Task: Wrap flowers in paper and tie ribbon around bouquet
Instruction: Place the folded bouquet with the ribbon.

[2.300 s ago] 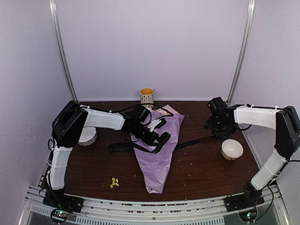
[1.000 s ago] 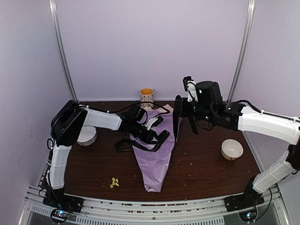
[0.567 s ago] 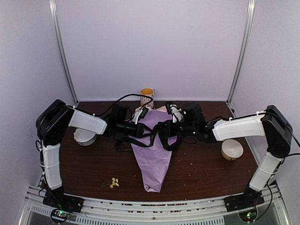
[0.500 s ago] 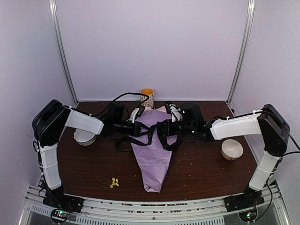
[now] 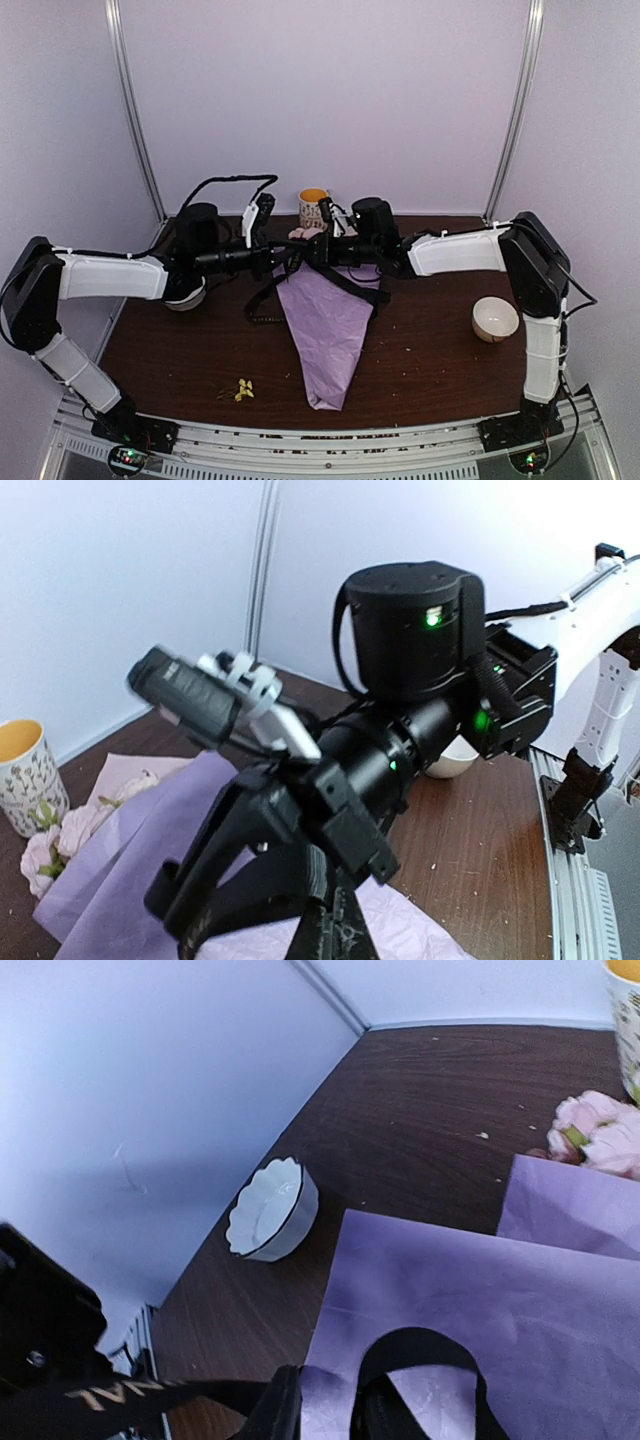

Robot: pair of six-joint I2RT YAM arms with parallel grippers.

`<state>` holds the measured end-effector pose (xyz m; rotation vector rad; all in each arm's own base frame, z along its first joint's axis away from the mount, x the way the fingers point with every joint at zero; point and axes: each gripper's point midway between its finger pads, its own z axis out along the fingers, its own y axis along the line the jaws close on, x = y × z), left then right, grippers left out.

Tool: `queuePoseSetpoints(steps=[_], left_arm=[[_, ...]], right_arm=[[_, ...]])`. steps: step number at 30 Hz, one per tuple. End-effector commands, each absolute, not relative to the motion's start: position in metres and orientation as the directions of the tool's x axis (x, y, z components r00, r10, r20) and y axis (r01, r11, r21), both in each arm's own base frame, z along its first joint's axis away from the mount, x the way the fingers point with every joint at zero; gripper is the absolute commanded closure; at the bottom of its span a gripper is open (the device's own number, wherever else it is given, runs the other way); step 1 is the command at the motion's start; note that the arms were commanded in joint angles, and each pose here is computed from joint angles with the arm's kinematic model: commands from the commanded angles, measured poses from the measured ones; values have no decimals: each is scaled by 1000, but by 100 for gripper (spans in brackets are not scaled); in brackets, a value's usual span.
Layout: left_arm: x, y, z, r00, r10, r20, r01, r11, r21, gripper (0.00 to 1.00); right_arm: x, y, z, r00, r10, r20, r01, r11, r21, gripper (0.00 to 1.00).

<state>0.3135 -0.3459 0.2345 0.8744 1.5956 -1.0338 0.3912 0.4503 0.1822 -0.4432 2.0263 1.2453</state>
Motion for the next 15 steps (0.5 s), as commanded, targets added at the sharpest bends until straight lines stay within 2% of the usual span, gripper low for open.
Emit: queuePoseSetpoints(steps=[1,4,6,12,15], left_arm=[[300,-356,263,-51,29,-998,961,273,-41,100],[300,-359,269,-35,17,-999,964,264,-29,100],[302,-361,269,-36,19,-999,964,263,-30,100],[308,-363,267,-38,21,-999,960,280,-31,100],[311,-365,264,-50,28,-998,959,279,-40,100]], right_arm=[[361,471,201,-696,-15,-718,-672,367,643,71],[356,456,219,-684,13,-729,-678,358,642,57],[355,445,228,-676,27,-736,-677,371,636,51],[354,422,237,-698,51,-714,-631,428,647,41],[354,416,232,-703,49,-710,-610,471,637,39]])
